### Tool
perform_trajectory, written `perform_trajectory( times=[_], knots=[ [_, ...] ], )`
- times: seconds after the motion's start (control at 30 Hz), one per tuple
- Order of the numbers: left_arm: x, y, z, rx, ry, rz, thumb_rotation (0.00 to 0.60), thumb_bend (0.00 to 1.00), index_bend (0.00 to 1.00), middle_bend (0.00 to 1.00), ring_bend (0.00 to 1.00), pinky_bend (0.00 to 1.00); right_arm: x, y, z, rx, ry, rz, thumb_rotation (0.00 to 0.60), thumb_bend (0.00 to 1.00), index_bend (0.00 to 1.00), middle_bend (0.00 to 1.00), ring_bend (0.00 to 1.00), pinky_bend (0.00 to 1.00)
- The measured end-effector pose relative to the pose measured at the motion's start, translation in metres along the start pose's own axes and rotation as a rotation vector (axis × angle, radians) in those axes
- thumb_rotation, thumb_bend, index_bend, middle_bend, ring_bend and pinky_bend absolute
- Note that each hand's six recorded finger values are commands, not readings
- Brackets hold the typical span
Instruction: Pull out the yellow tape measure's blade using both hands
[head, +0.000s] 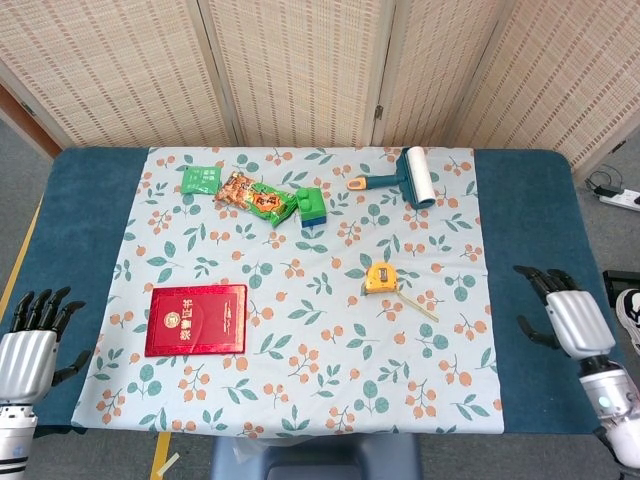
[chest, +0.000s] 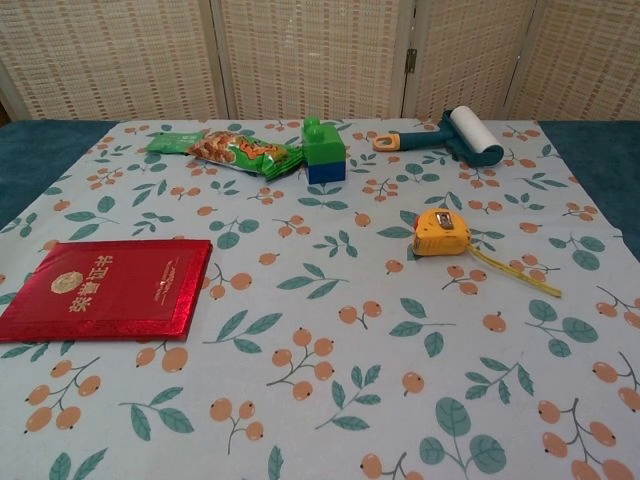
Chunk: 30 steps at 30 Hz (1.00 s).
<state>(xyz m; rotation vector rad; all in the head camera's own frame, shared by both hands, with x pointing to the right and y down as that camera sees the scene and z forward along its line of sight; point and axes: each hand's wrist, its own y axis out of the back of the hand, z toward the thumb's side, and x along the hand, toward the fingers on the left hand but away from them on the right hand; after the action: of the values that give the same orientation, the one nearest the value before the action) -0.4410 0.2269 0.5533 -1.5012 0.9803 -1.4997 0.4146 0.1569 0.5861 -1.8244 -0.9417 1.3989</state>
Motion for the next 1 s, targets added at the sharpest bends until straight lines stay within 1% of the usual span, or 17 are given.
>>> perform_trajectory(
  times=[0.1, 0.2, 0.27, 0.33, 0.4, 0.5, 0.6, 0.67, 0.77, 1.0],
  knots=[
    [-0.002, 0.001, 0.001, -0.003, -0.003, 0.003, 0.6, 0.29, 0.27, 0.15, 0.1, 0.0, -0.023, -0.008, 0.016, 0.013, 0.039, 0.045, 0.6, 0.41, 0.16, 0.19, 0.28, 0.15],
    [-0.004, 0.001, 0.001, -0.001, -0.002, 0.002, 0.6, 0.29, 0.27, 0.15, 0.1, 0.0, -0.047, -0.02, 0.035, 0.022, 0.083, 0.095, 0.6, 0.42, 0.15, 0.17, 0.26, 0.15],
    [-0.004, 0.003, 0.001, -0.001, -0.001, 0.006, 0.6, 0.29, 0.27, 0.15, 0.1, 0.0, -0.064, -0.032, 0.051, 0.03, 0.116, 0.13, 0.6, 0.42, 0.1, 0.15, 0.23, 0.15],
    [-0.004, 0.005, 0.001, -0.001, -0.002, 0.011, 0.6, 0.29, 0.27, 0.15, 0.1, 0.0, -0.078, -0.042, 0.063, 0.042, 0.139, 0.159, 0.6, 0.41, 0.03, 0.11, 0.21, 0.15],
    [-0.004, 0.006, 0.001, 0.0, -0.002, 0.013, 0.6, 0.29, 0.27, 0.15, 0.1, 0.0, -0.093, -0.055, 0.078, 0.057, 0.162, 0.195, 0.6, 0.41, 0.0, 0.08, 0.19, 0.15],
    [-0.005, 0.006, 0.0, 0.003, 0.0, 0.01, 0.6, 0.29, 0.27, 0.15, 0.1, 0.0, -0.112, -0.073, 0.098, 0.08, 0.188, 0.236, 0.6, 0.41, 0.0, 0.05, 0.16, 0.15],
    [-0.007, 0.005, -0.001, 0.004, 0.007, 0.008, 0.6, 0.29, 0.27, 0.15, 0.1, 0.0, -0.13, -0.086, 0.114, 0.099, 0.205, 0.257, 0.6, 0.41, 0.01, 0.09, 0.16, 0.15],
    [-0.007, 0.005, -0.002, 0.004, 0.011, 0.007, 0.6, 0.29, 0.28, 0.15, 0.1, 0.0, -0.139, -0.093, 0.122, 0.11, 0.213, 0.269, 0.6, 0.41, 0.05, 0.12, 0.17, 0.15],
    [-0.008, 0.005, 0.0, 0.004, 0.005, 0.007, 0.6, 0.29, 0.28, 0.15, 0.1, 0.0, -0.151, -0.103, 0.131, 0.126, 0.221, 0.287, 0.6, 0.41, 0.08, 0.14, 0.19, 0.15],
    [-0.008, 0.004, 0.0, 0.004, 0.004, 0.002, 0.6, 0.29, 0.29, 0.15, 0.1, 0.0, -0.164, -0.121, 0.145, 0.153, 0.235, 0.322, 0.6, 0.41, 0.09, 0.15, 0.2, 0.15]
  ],
)
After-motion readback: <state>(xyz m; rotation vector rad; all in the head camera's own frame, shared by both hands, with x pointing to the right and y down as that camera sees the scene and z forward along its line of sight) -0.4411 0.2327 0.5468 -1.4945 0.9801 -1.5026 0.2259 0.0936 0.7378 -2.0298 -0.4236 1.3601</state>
